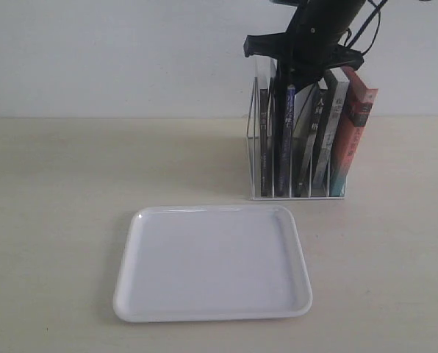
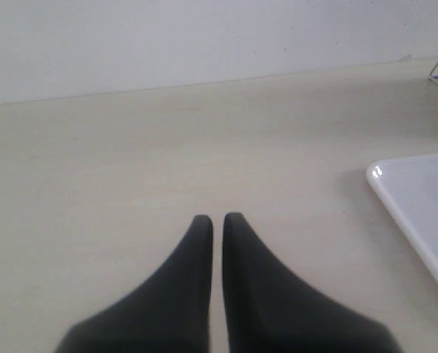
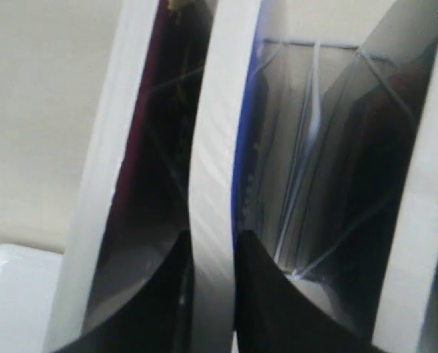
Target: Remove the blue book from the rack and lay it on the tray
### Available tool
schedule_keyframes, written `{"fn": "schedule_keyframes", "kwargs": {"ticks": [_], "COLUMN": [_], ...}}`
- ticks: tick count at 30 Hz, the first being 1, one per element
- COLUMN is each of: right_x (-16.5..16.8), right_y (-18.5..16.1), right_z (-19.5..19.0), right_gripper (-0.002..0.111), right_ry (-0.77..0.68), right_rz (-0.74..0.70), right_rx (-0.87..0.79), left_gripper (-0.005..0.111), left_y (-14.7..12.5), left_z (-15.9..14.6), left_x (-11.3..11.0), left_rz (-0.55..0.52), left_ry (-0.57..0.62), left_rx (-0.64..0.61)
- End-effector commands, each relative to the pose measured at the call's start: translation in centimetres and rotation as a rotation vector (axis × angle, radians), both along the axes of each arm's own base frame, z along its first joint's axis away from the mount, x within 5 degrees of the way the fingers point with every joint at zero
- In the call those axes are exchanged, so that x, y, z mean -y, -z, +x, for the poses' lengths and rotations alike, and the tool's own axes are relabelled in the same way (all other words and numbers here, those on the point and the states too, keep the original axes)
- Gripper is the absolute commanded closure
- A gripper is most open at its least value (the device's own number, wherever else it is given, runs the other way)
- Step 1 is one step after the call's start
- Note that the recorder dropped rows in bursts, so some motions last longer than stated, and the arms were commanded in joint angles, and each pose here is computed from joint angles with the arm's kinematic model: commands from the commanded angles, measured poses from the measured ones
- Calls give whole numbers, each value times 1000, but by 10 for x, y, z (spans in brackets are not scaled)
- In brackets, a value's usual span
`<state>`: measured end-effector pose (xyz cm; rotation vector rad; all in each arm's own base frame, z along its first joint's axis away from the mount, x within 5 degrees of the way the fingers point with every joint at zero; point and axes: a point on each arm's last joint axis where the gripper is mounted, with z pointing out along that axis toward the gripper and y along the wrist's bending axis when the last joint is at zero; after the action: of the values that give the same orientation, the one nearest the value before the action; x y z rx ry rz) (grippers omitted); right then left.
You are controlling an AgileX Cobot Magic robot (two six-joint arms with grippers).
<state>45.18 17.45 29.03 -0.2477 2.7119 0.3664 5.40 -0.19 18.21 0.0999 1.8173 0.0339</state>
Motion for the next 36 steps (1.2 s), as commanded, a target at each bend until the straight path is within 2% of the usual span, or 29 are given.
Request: {"fn": "schedule_keyframes", "kwargs": {"ticks": [1,6,16,31,36], "right_x": [-1,2,28,34,39], "right_y": [10,-14,-125,-134,-154], "right_z": [1,-7,-57,-65,-80], "right_gripper": [108,108,108,108,108], "right_ry": [0,0,23,26,-4], "right_rz": [-12,3,17,-20,-21], "right_rx": [-34,12,296,308,365], "left_gripper": [102,102,102,102,102], "left_y": [-3,-3,-3,-3,-3], "left_z": [0,0,0,0,0], "left_x": [0,0,0,0,0], "left_rz": [-1,-1,-1,-1,-1], "left_ry": [-2,-2,-2,-2,-2], "left_rx": [22,22,22,22,22]}}
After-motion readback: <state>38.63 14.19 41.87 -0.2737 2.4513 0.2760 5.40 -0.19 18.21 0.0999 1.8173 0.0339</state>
